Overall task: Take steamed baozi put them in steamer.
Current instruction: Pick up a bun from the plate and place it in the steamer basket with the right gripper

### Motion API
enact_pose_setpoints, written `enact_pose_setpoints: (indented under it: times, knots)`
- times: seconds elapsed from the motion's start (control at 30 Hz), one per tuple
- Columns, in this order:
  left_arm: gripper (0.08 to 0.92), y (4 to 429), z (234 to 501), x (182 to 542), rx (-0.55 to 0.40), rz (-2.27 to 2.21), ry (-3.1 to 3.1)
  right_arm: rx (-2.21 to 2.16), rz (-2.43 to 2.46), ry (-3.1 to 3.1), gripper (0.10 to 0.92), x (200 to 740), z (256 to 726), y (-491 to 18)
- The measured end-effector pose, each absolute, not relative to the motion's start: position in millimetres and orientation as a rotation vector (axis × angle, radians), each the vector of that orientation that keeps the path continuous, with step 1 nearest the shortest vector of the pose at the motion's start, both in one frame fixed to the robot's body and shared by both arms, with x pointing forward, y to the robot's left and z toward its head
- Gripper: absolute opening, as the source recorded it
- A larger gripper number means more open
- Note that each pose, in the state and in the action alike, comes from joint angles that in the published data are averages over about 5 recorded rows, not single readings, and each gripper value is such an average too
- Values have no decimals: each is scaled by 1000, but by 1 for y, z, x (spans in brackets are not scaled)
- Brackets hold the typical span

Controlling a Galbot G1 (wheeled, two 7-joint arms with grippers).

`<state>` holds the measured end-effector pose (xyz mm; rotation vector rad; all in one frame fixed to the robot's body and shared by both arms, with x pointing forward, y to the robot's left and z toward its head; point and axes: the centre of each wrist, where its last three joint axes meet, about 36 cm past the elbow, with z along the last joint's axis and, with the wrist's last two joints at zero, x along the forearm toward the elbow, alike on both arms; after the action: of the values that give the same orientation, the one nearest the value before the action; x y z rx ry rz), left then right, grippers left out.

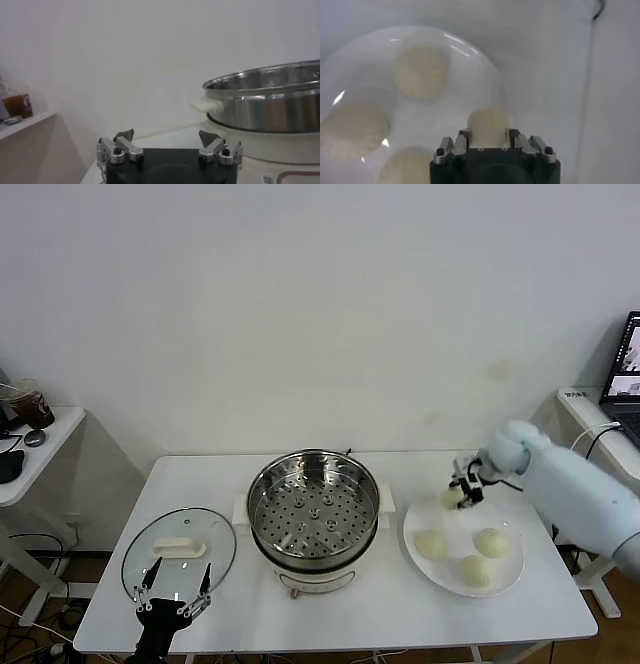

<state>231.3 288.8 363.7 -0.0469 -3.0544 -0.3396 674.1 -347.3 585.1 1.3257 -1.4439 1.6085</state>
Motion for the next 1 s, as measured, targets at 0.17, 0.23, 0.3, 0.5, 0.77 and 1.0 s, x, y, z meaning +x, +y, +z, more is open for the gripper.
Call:
enact_pose_setpoints:
  times: [0.17,0.23,0.3,0.5,0.77,1.0]
  knots:
    - [823,292,367,234,-34,-353,-3066,1441,1694,-1481,475,679,640,-314]
    - [823,294,368,235,-28,-357,-3070,1501,1728,-1484,475,679,658,-295]
    - [823,296,369,236,-23,-360,-3074,1563,1765,-1474,475,679,671,-275]
    - [823,300,373,235,-4,-380,-3085,1763,1896,-1358,478,680,691,-202]
    - [823,306,379,234,27,-403,-3098,2016,2098,-1048,484,675,673,-106]
    - [823,312,382,232,55,-420,-3101,2114,2274,-757,484,674,647,-66]
